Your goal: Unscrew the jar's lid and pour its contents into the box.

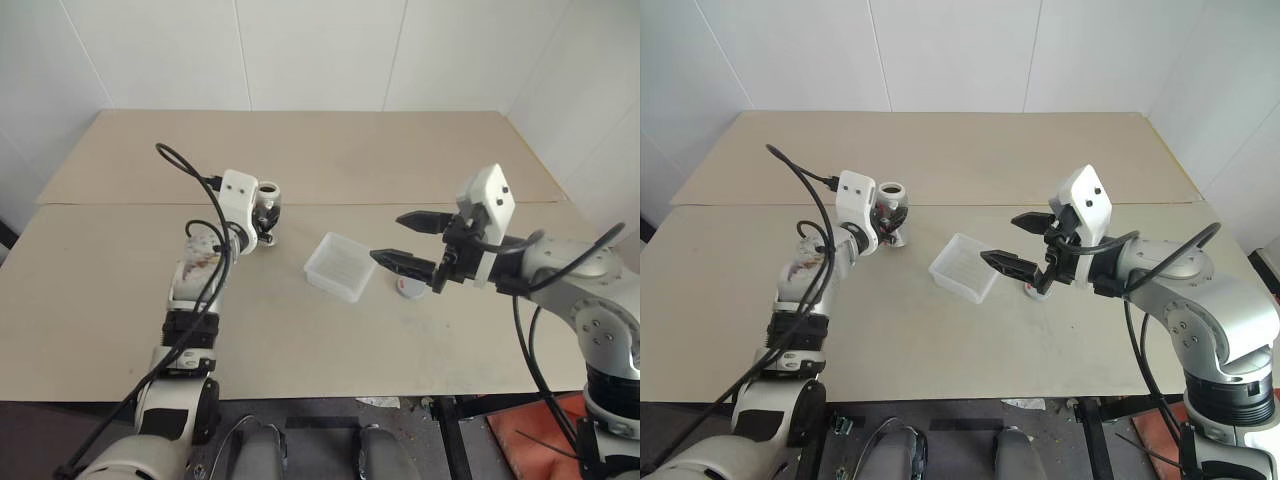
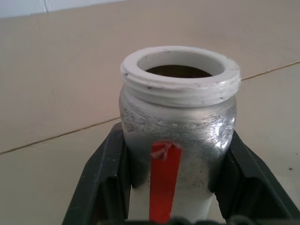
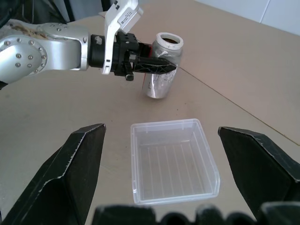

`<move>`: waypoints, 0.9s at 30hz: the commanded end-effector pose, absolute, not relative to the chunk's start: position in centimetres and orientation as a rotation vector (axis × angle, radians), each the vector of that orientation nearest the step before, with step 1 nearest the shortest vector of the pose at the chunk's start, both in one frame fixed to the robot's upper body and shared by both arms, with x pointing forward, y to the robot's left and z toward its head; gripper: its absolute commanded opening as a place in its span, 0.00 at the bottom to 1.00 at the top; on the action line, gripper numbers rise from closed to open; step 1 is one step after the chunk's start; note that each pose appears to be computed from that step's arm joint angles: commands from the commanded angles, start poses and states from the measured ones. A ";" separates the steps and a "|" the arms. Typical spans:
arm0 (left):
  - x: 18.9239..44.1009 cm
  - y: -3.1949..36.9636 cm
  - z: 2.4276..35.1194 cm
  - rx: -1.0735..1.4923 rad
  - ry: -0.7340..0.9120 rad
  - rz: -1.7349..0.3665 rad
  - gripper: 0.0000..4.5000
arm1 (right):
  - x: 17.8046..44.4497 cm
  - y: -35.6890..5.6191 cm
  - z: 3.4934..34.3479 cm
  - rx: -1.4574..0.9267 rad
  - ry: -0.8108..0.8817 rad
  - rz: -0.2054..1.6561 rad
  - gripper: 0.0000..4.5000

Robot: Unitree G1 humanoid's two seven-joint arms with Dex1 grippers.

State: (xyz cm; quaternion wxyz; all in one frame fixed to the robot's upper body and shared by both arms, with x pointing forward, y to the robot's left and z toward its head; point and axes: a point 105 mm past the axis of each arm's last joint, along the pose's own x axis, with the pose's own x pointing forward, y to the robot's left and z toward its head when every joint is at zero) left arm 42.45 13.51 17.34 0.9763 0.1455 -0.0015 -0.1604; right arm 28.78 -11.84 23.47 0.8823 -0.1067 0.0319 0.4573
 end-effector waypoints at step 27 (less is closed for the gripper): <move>39.3 -0.1 20.5 2.412 -1.543 -0.447 0.43 | 28.4 -11.8 26.2 -0.267 -0.086 0.912 0.99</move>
